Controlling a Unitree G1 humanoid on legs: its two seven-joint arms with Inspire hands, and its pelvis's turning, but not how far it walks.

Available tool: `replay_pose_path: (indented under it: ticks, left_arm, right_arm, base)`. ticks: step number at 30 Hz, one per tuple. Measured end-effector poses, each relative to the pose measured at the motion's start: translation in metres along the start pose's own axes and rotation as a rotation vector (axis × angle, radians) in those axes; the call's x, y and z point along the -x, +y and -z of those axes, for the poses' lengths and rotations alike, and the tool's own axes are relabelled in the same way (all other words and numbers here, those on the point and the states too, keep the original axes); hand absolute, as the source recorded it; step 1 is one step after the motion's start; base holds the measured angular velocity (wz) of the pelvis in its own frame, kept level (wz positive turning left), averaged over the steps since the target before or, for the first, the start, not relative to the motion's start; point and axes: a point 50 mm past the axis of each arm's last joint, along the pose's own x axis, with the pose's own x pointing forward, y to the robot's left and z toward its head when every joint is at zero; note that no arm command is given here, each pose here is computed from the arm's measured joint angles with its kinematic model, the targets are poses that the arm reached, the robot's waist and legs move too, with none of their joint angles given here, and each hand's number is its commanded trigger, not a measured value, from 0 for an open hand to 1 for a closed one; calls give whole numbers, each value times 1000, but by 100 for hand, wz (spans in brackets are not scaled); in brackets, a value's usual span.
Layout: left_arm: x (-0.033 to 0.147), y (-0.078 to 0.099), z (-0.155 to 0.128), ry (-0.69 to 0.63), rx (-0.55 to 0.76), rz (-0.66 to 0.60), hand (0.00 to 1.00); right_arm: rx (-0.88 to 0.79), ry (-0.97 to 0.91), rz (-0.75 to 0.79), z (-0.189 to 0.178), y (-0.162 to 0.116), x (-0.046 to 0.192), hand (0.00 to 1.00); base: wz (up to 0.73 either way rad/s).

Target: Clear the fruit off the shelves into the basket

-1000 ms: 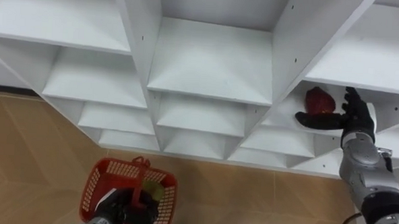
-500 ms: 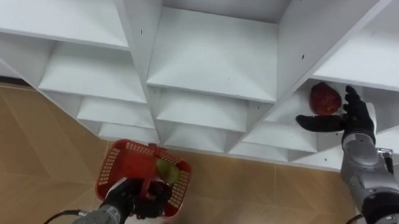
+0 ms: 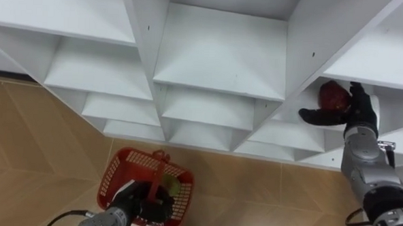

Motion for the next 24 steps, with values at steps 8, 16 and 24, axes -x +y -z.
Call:
replay_pose_path:
  ticks: [8,16,24]
  left_arm:
    - [0,-1,5,22,5,-6,100]
    - [-1,-2,4,18,8,-11,100]
    - [-1,-2,3,17,7,-17,100]
  right_arm:
    - [2,-13,37,-5,-1,-1,0]
    - [12,-52,59,-14,0,-2,0]
    - [1,-73,53,-19,2,-2,0]
  base:
    - [0]
    - [0]
    - [0]
